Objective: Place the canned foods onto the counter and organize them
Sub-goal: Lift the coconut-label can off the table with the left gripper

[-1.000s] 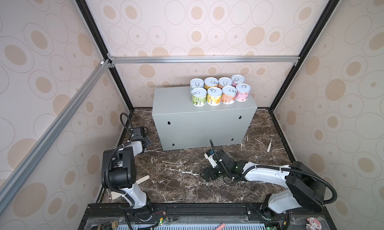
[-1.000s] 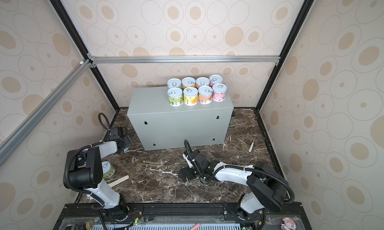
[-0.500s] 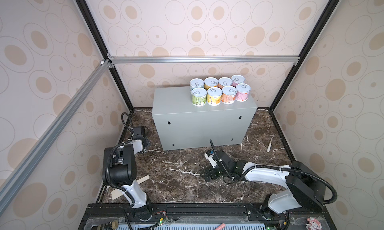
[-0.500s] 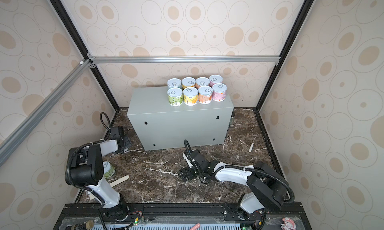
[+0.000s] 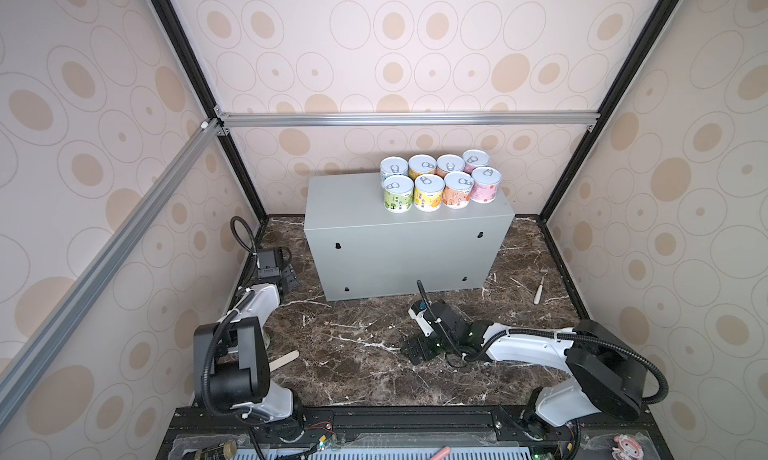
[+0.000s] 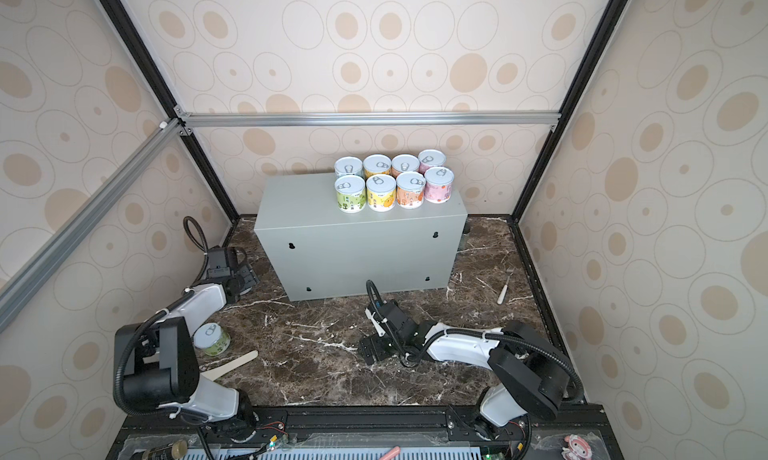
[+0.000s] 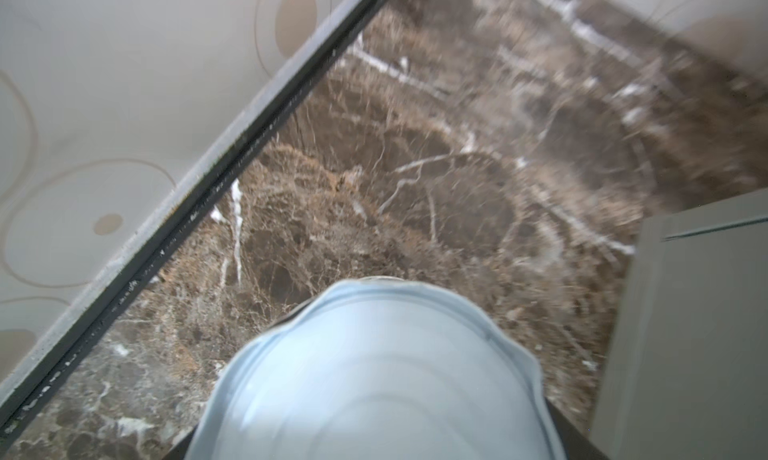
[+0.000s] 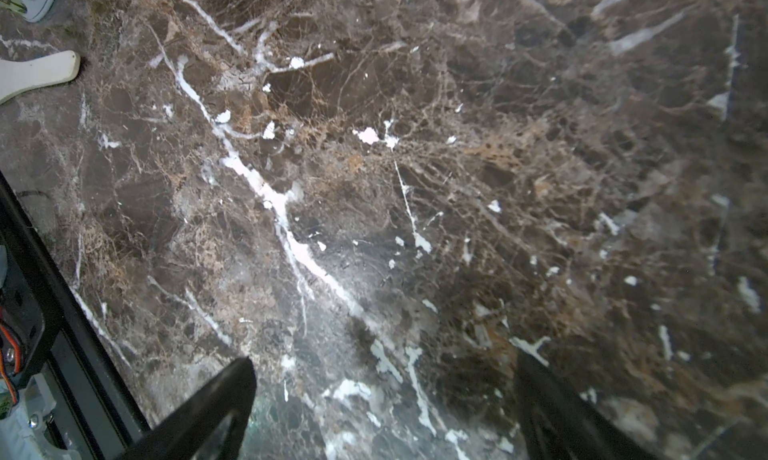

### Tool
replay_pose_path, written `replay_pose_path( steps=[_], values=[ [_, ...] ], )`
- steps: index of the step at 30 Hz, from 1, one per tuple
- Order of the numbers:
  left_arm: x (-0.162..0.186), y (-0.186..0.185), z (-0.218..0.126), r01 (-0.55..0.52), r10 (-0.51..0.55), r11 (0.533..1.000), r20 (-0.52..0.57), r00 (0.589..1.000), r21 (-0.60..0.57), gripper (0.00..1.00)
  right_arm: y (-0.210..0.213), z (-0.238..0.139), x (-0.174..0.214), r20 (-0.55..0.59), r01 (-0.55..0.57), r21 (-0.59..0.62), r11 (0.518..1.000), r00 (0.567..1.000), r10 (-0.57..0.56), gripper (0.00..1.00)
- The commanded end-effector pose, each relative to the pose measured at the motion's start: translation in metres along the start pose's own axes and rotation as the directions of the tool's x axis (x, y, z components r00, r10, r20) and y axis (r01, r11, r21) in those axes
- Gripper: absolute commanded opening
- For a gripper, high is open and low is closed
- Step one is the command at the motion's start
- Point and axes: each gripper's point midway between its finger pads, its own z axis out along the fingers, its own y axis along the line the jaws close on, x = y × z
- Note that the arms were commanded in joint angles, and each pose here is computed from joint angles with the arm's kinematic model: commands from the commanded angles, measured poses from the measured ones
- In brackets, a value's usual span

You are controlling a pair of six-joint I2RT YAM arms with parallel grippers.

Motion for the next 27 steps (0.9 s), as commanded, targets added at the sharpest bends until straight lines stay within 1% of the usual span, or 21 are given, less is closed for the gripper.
replay_pose_path(
  steps=[1, 12, 18, 22, 27],
  values=[
    [-0.012, -0.004, -0.022, 0.048, -0.05, 0.997, 0.05, 0.997, 0.054, 0.59, 0.001, -0.002, -0.008, 0.003, 0.008, 0.009, 1.0, 1.0, -0.008, 0.99],
    [-0.004, -0.01, -0.078, 0.112, -0.139, 0.967, 0.106, 0.985, 0.229, 0.58, 0.009, -0.017, -0.017, 0.018, 0.027, 0.002, 1.0, 0.999, -0.027, 0.98],
    [0.011, -0.013, -0.098, 0.141, -0.182, 0.937, 0.102, 0.978, 0.318, 0.58, 0.019, -0.027, -0.028, 0.015, 0.056, 0.001, 0.998, 0.998, -0.056, 0.98],
    [0.015, -0.015, -0.111, 0.144, -0.196, 0.921, 0.111, 0.974, 0.363, 0.58, 0.022, -0.033, -0.037, 0.024, 0.066, 0.006, 0.998, 0.998, -0.066, 0.98],
    [0.011, -0.014, -0.132, 0.13, -0.202, 0.909, 0.147, 0.968, 0.397, 0.57, 0.023, -0.037, -0.044, 0.025, 0.102, 0.028, 0.994, 0.994, -0.103, 0.98]
  ],
)
